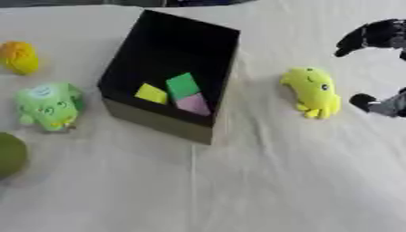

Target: Pick up objects on the table and place them in the box.

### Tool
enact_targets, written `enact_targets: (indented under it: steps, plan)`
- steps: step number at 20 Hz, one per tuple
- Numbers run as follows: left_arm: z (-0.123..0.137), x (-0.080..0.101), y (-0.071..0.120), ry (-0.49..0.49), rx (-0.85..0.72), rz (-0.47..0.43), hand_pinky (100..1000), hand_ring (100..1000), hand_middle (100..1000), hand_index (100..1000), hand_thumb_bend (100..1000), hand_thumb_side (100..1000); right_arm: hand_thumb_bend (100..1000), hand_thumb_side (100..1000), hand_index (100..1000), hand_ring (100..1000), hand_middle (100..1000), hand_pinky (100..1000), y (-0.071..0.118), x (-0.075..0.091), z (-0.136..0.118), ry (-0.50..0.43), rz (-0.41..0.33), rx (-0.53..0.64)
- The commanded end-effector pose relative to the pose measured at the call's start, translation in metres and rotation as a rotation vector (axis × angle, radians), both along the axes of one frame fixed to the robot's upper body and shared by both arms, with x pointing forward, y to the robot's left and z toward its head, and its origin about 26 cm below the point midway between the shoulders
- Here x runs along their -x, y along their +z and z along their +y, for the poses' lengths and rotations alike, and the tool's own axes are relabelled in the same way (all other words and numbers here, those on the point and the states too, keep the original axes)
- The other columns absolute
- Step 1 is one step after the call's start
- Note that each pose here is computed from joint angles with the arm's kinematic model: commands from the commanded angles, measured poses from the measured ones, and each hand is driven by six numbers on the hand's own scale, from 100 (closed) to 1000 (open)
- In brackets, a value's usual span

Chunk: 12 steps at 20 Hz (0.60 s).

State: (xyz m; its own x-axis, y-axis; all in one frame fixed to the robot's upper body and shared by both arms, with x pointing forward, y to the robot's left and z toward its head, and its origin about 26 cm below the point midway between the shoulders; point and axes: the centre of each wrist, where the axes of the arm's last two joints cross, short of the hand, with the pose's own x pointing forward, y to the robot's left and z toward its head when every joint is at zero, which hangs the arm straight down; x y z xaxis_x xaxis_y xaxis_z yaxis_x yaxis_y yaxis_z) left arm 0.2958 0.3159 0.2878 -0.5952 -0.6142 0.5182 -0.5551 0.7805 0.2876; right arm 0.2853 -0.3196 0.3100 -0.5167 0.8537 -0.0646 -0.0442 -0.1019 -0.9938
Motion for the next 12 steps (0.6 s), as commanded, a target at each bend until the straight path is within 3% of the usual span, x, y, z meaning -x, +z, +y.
enact_targets:
  steps: [1,6,12]
  plan:
    - [0.001,0.004,0.009,0.002,-0.025,-0.026,843,840,835,910,398,665,335,231,871,916,866,881,0.008,0.0,0.0,-0.027,-0.002,-0.01]
    - [0.0,0.004,0.008,-0.004,-0.019,-0.024,842,840,834,908,397,665,331,252,877,915,866,880,0.006,-0.012,-0.002,-0.066,0.013,-0.023]
    - [-0.001,0.004,0.009,-0.01,-0.015,-0.028,841,840,833,907,393,665,321,273,878,913,862,877,0.0,-0.037,-0.01,-0.122,0.028,-0.035]
